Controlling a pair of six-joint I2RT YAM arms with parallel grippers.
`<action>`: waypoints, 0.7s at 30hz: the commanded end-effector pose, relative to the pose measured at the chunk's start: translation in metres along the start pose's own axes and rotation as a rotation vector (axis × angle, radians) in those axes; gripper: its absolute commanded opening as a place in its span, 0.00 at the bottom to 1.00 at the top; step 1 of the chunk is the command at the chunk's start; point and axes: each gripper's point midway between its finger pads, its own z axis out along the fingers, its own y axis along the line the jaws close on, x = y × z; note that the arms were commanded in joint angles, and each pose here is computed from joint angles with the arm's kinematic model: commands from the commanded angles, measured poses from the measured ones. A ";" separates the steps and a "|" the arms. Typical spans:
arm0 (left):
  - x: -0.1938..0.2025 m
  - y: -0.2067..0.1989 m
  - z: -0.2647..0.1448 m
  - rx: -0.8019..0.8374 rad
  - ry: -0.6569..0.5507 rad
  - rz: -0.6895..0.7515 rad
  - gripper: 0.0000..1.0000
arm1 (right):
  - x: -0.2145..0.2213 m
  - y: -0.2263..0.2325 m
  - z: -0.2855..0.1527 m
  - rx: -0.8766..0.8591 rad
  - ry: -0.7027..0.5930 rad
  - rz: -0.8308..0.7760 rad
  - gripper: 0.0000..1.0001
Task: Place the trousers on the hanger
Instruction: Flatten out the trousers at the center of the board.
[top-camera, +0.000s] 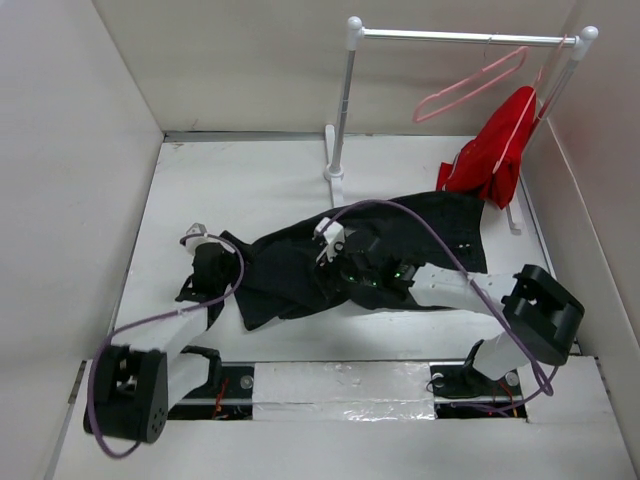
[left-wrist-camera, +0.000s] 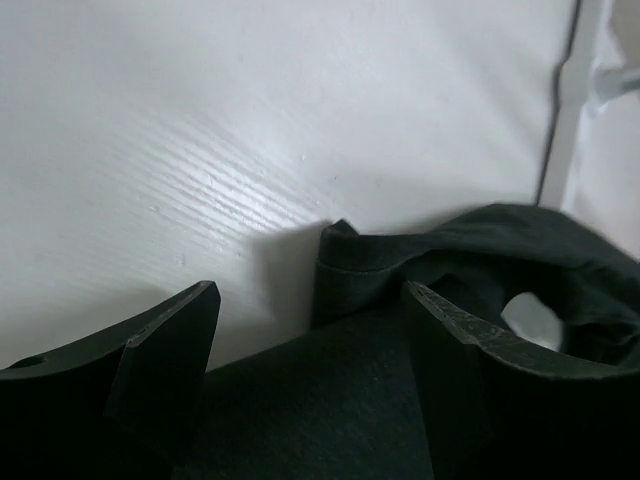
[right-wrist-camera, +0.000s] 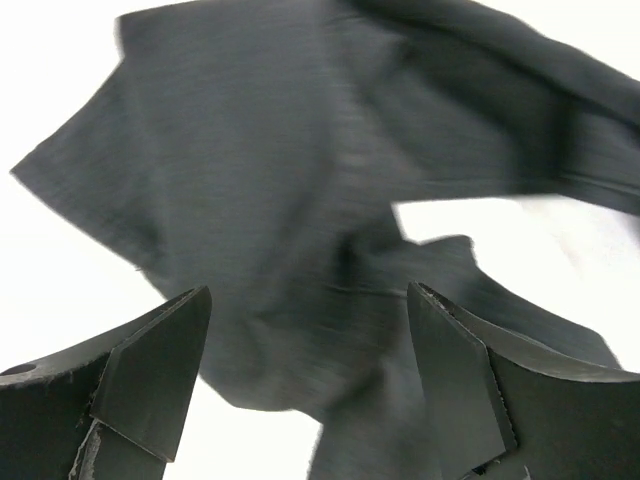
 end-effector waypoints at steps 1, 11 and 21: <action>-0.011 -0.052 0.012 0.203 0.029 0.044 0.71 | -0.031 0.018 0.009 -0.052 -0.082 -0.048 0.84; -0.009 -0.080 0.036 0.327 0.047 0.076 0.62 | -0.005 0.016 0.018 -0.032 -0.031 -0.022 0.11; -0.027 -0.090 0.043 0.307 0.001 0.074 0.00 | 0.026 0.032 -0.028 -0.073 0.024 -0.045 0.00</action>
